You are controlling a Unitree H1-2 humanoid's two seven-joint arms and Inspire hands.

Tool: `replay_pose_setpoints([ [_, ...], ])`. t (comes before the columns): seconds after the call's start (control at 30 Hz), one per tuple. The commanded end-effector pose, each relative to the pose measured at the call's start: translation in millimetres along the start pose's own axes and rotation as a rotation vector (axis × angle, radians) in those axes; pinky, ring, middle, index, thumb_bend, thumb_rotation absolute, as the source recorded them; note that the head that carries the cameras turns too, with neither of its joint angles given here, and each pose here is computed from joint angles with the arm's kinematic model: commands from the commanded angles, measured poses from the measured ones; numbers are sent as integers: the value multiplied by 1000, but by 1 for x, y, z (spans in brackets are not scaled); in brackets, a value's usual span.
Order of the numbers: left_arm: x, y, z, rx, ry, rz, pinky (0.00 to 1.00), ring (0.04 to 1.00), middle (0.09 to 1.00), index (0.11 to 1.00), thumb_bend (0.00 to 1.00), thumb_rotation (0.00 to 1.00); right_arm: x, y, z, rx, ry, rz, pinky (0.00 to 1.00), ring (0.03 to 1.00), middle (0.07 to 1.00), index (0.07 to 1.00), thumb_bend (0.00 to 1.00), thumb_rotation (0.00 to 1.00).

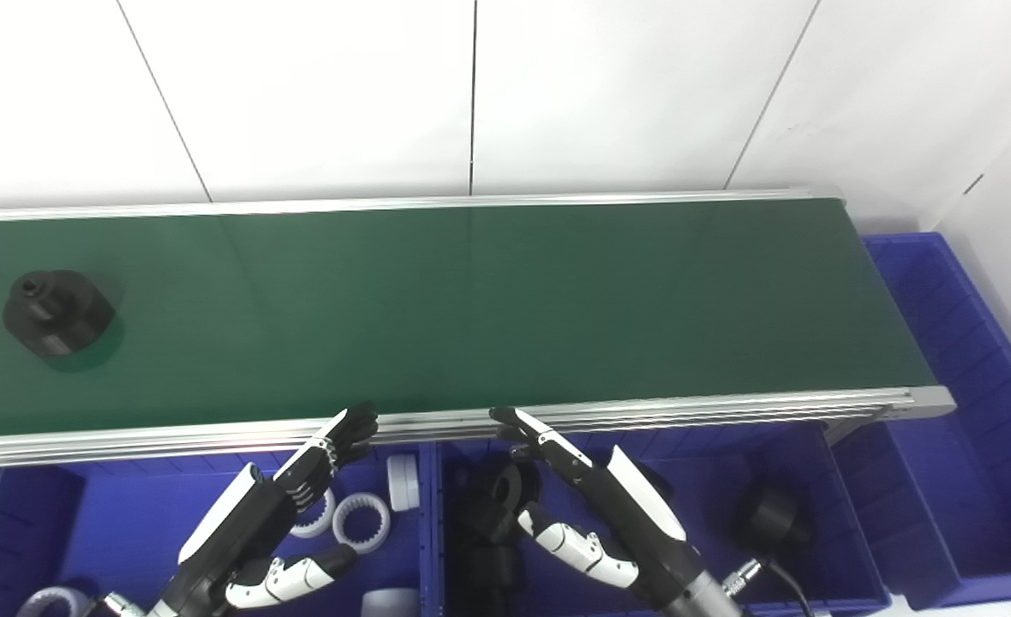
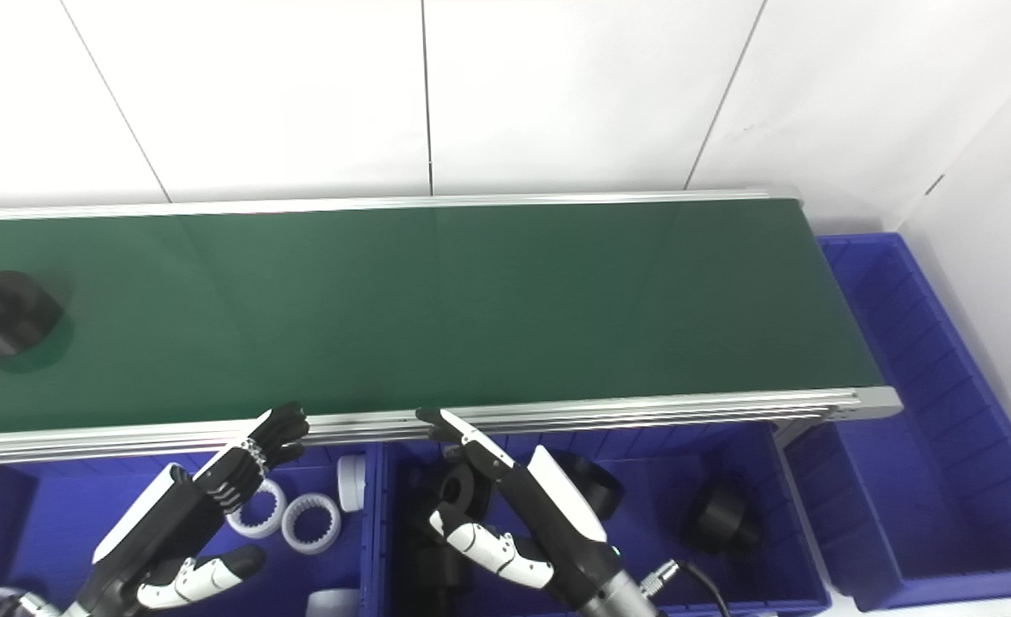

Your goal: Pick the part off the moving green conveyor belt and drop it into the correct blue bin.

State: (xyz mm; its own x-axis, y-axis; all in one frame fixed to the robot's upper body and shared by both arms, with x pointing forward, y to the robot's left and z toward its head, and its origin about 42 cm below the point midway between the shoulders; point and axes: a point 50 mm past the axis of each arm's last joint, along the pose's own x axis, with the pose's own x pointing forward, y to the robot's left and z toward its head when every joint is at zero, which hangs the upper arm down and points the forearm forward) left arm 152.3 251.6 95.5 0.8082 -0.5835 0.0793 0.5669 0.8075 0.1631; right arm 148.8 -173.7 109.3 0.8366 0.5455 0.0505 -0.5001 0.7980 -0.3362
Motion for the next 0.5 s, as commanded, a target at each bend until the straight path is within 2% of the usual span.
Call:
replay_pose_setpoints([
  [0.0, 1, 2, 10, 16, -41, 6, 930, 967, 979, 966, 424, 585, 2, -3, 10, 2, -44, -12, 839, 901, 938, 934, 393, 853],
  [0.47, 4, 5, 11, 18, -49, -1, 933, 966, 980, 966, 417, 572, 6, -3, 11, 0, -50, -12, 830, 897, 937, 935, 391, 841],
])
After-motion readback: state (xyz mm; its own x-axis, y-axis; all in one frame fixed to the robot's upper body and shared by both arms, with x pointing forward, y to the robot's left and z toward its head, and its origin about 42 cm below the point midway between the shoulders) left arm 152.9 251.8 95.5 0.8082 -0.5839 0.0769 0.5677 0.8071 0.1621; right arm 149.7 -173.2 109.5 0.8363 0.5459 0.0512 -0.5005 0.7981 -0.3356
